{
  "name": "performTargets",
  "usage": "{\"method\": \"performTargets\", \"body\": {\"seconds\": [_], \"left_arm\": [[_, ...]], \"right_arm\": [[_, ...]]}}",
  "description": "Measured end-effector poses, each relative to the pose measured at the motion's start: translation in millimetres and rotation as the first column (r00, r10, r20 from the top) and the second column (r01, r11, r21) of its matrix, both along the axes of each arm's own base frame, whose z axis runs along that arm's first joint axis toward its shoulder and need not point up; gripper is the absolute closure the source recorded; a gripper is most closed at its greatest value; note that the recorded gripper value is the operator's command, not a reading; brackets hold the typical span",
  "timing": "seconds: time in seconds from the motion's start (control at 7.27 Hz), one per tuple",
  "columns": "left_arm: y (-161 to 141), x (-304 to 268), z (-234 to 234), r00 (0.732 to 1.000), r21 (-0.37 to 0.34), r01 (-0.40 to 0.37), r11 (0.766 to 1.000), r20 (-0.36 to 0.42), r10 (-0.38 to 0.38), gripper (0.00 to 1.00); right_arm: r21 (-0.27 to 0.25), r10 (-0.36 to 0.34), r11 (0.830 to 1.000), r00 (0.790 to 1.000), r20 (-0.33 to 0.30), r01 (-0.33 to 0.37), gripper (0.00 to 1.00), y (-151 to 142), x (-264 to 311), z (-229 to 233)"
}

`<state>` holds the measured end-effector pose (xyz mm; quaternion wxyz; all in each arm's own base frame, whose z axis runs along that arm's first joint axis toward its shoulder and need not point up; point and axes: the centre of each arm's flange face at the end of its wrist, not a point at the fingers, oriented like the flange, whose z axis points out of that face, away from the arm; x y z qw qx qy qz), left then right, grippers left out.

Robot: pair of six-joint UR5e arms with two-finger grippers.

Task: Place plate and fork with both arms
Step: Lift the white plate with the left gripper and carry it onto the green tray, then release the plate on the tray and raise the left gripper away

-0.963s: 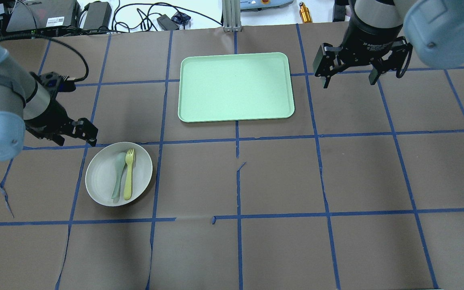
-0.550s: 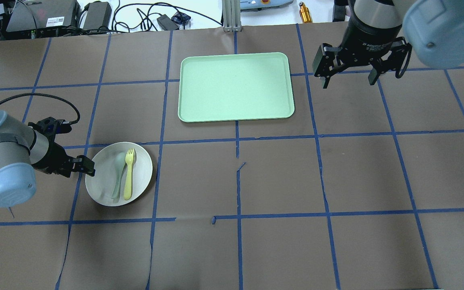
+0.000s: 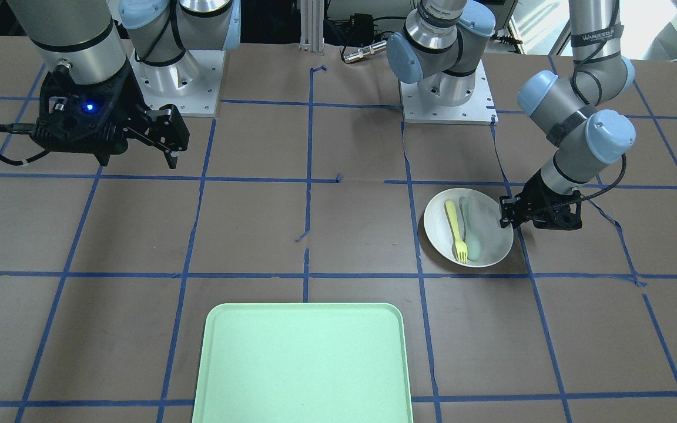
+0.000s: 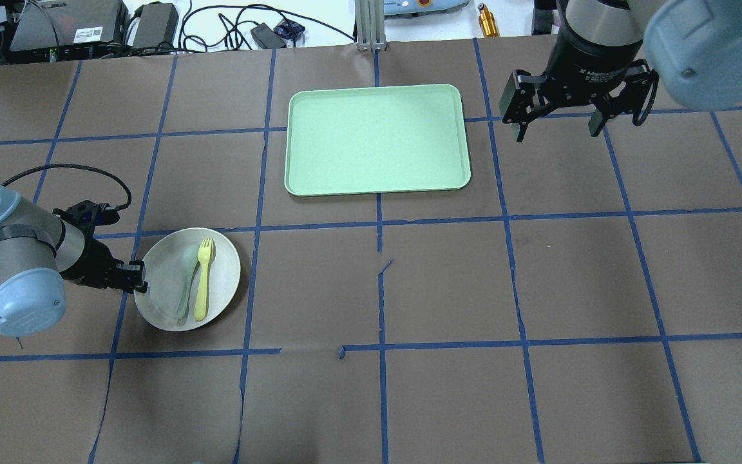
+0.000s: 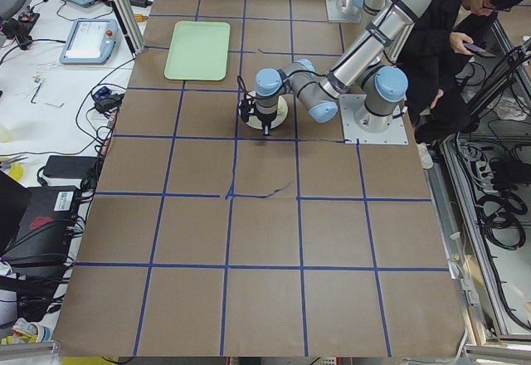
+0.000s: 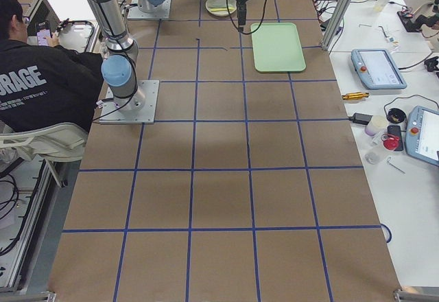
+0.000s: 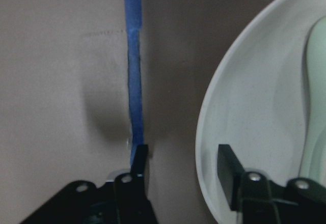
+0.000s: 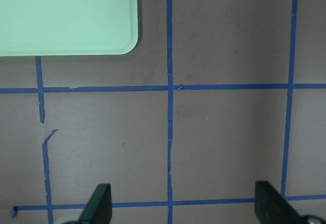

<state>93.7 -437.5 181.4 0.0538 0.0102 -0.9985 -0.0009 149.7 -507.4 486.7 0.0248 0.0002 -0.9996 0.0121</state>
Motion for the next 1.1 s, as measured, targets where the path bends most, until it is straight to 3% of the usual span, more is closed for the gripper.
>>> {"method": "performTargets", "body": {"seconds": [0.14,0.41,0.69,1.1], "left_arm": [[-2.9,-1.5,2.5,1.000,-0.017,-0.006,1.000,-0.021,0.006,1.00],[-31.1,-6.6,24.7,0.985,-0.057,-0.016,0.998,-0.173,0.006,1.00],[-91.6,-34.7,72.0,0.946,-0.047,-0.027,0.999,-0.324,0.010,1.00],[-217.6,-189.7,77.4,0.940,-0.043,-0.042,0.998,-0.341,0.025,1.00]], "right_arm": [[0.000,0.000,1.000,1.000,0.000,0.000,0.00,0.0,0.0,0.0],[0.000,0.001,1.000,1.000,-0.001,-0.001,0.00,0.0,-0.1,0.0],[0.001,0.000,1.000,1.000,0.000,0.000,0.00,-0.1,0.0,-0.5],[0.002,0.001,1.000,1.000,-0.001,-0.001,0.00,-0.4,0.1,-1.0]]}}
